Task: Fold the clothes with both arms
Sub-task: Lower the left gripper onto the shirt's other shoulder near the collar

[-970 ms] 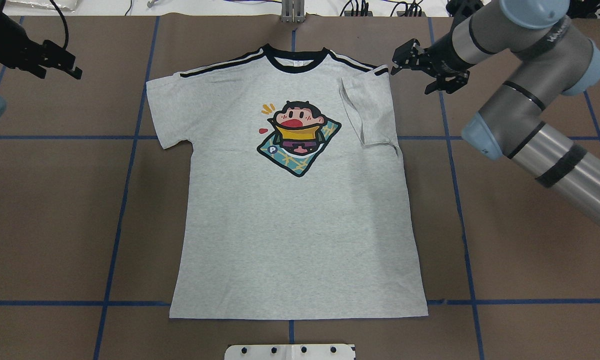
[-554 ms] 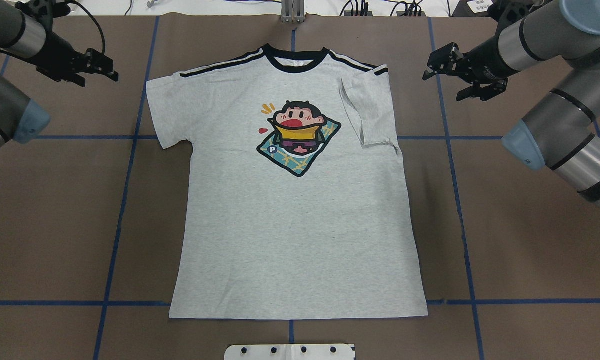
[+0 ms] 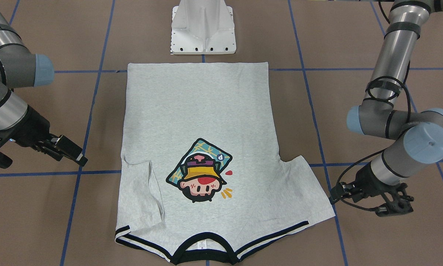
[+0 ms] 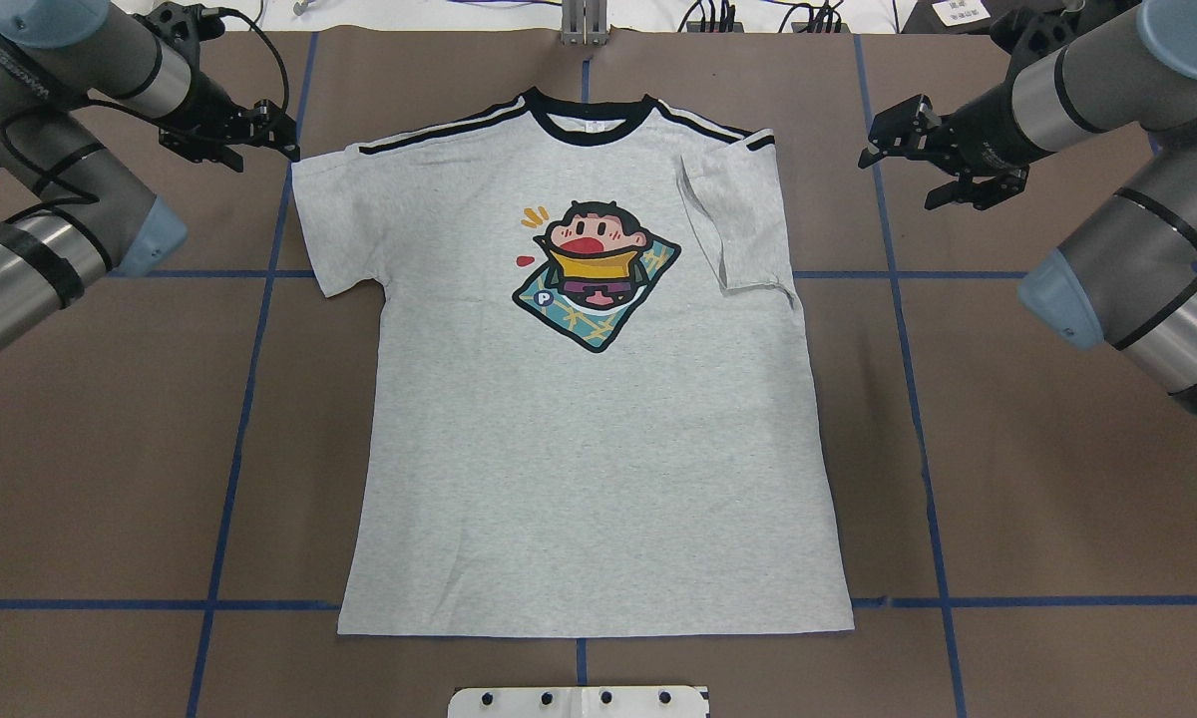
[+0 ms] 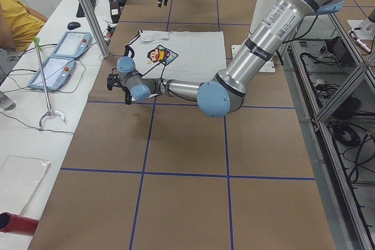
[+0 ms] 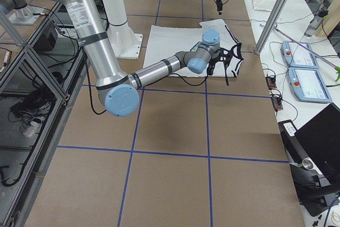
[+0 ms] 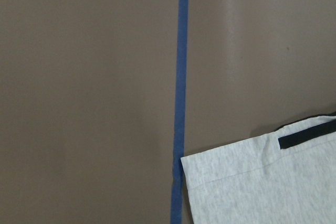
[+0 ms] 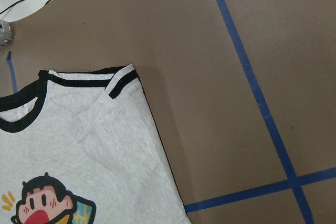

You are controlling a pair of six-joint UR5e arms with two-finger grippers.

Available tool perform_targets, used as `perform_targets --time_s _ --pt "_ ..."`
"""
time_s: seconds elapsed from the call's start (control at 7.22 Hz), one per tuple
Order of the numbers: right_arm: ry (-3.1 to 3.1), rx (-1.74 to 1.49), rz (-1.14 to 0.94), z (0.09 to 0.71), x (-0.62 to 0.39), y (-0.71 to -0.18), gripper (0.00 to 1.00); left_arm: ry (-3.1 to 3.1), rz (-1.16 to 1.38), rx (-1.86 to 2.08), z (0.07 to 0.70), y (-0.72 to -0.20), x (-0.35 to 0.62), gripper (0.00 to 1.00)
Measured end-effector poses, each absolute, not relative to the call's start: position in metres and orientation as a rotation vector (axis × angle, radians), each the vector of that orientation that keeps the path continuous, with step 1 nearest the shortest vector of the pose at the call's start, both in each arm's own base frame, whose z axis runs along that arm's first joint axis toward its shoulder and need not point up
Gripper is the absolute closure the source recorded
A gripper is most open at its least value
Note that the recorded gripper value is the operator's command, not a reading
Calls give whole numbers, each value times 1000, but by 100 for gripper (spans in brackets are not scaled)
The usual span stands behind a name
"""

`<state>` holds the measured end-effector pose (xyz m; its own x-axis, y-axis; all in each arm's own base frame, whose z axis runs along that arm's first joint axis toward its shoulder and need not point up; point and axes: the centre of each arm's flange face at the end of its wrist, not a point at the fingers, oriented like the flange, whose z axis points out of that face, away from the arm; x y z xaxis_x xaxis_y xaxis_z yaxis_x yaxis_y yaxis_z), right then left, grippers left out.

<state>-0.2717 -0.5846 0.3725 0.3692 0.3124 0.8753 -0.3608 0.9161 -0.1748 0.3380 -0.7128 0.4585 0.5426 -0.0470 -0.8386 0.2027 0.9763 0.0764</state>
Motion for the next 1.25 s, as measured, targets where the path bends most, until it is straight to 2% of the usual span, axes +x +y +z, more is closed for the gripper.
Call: perform_targets --time_s 0.55,1.11,1.25 --pt "-1103 57 431 377 -271 -585 0 959 -160 176 461 -723 372 42" --pt "-1103 56 430 377 -272 -585 0 949 -170 168 466 -722 379 48" --pt "-1104 59 429 375 -272 -585 0 947 -170 166 468 -722 379 53"
